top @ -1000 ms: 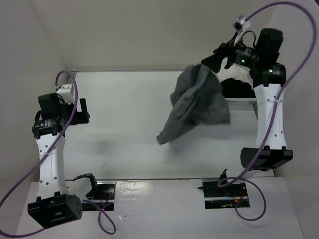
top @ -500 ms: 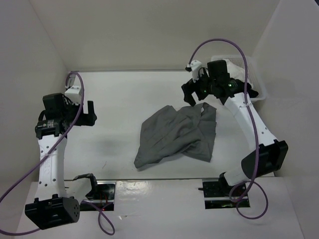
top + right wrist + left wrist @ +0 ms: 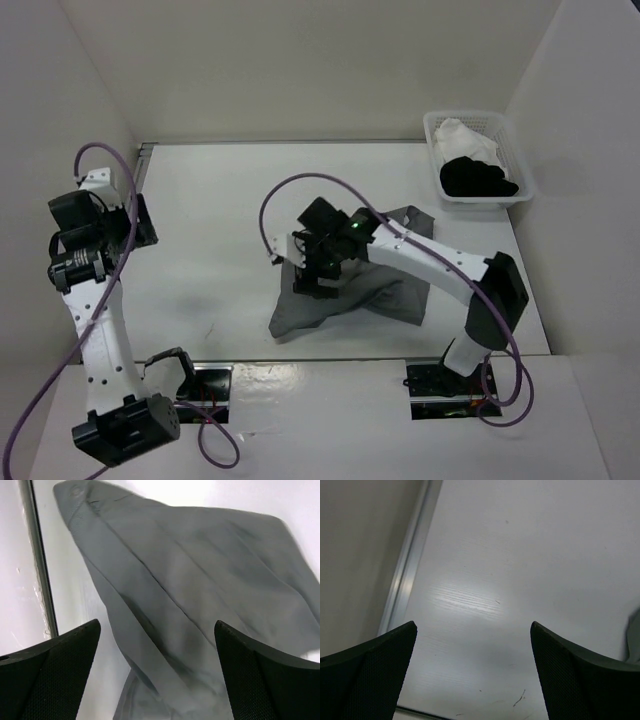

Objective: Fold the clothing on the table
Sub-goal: Flatten the skirt out

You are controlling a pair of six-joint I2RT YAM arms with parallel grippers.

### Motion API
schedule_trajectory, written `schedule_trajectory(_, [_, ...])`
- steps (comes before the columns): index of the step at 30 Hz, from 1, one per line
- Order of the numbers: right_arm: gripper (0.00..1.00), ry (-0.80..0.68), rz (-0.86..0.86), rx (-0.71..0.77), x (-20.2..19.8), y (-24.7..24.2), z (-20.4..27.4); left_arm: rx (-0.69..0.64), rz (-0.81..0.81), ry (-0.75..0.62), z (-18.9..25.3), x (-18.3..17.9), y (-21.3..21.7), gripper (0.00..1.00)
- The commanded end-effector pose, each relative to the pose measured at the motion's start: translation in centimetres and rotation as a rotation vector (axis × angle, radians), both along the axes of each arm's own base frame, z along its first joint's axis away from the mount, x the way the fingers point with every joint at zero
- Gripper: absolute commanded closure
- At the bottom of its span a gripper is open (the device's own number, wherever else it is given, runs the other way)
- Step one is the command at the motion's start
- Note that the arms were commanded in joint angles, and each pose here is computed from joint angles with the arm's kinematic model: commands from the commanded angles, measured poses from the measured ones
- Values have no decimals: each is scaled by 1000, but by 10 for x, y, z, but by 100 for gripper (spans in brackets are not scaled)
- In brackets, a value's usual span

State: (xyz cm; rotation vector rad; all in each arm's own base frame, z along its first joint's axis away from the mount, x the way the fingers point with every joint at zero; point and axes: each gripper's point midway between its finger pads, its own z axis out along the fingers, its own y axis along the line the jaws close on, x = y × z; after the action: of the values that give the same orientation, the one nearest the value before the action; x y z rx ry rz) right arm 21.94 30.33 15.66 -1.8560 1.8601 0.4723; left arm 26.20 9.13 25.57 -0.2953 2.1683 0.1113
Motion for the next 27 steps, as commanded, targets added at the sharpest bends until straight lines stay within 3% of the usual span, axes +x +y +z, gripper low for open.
schedule_trajectory(1, [2,-64,110,-88,-9,12,-20,50,136,-89,26,-19,17,0])
schedule_trajectory(13, [2,-7,280,-177,-55,40,-98,50,203,-111,19,-40,31,0])
schedule_trajectory(21, [2,-76,241,-178,-45,53,-129,57,189,-120,19,-39,29,0])
schedule_trajectory(22, [6,-87,222,-181,-41,55,-134,57,189,-120,19,-39,29,0])
schedule_trajectory(23, [18,-95,216,-190,-38,56,-140,57,189,-120,19,-39,29,0])
schedule_trajectory(24, [38,-110,198,-171,-32,66,-136,53,181,-122,19,-38,28,0])
schedule_trajectory(25, [97,-118,160,-169,-21,67,-134,53,181,-122,19,-38,28,0])
schedule_trajectory(27, [100,-126,73,-110,4,81,-111,53,181,-122,19,-38,28,0])
